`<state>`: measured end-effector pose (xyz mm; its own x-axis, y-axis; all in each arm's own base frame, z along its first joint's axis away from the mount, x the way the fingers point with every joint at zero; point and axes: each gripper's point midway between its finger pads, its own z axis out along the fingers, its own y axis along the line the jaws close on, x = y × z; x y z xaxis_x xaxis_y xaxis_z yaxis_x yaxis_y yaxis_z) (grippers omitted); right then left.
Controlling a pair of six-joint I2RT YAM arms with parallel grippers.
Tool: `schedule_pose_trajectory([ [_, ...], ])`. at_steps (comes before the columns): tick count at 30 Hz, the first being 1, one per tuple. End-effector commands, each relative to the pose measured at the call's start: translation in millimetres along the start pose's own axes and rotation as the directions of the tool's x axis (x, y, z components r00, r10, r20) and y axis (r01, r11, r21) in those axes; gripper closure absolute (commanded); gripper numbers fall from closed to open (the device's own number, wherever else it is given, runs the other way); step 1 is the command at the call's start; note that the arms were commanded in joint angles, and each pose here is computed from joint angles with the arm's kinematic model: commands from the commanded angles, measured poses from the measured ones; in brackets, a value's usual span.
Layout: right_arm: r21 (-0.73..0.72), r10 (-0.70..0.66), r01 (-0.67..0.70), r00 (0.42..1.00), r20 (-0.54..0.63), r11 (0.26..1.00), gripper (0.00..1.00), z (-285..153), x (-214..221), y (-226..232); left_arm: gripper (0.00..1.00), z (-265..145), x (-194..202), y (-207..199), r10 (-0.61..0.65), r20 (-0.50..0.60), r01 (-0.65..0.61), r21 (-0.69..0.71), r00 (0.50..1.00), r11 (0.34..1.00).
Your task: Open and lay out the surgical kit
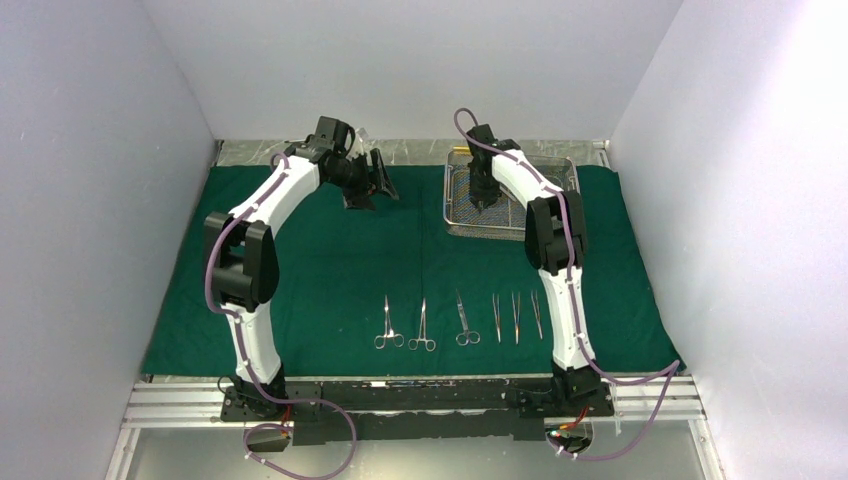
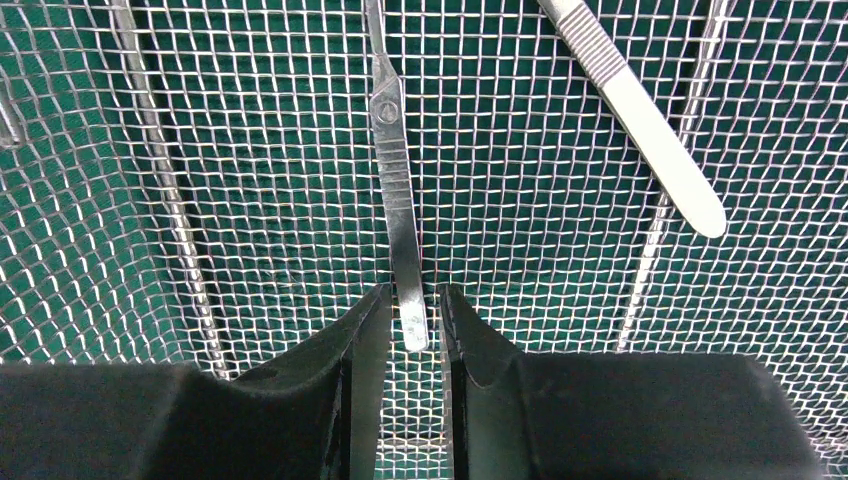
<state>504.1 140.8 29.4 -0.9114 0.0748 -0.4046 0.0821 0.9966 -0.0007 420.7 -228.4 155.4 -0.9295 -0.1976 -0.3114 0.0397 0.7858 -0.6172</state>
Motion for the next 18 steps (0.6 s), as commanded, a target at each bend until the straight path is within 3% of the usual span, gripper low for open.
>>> schedule_pose_trajectory([
  [1,-0.013,-0.026,0.026,1.0,0.012,1.0,0.72,0.6,-8.3,1.6,0.25,-3.2,-9.9,-11.4,0.033,0.017,-0.034,0.041,0.999,0.999],
  [8,-0.001,-0.036,0.036,0.998,-0.055,0.999,0.82,14.9,7.5,-0.8,0.26,-1.6,-11.4,-13.8,0.029,0.016,-0.03,0.054,0.999,0.998],
  [18,0.01,-0.008,0.007,0.996,0.09,1.0,0.87,-28.9,-33.3,-4.6,0.25,1.9,-22.0,-29.3,0.031,0.029,-0.034,0.127,0.999,0.991],
])
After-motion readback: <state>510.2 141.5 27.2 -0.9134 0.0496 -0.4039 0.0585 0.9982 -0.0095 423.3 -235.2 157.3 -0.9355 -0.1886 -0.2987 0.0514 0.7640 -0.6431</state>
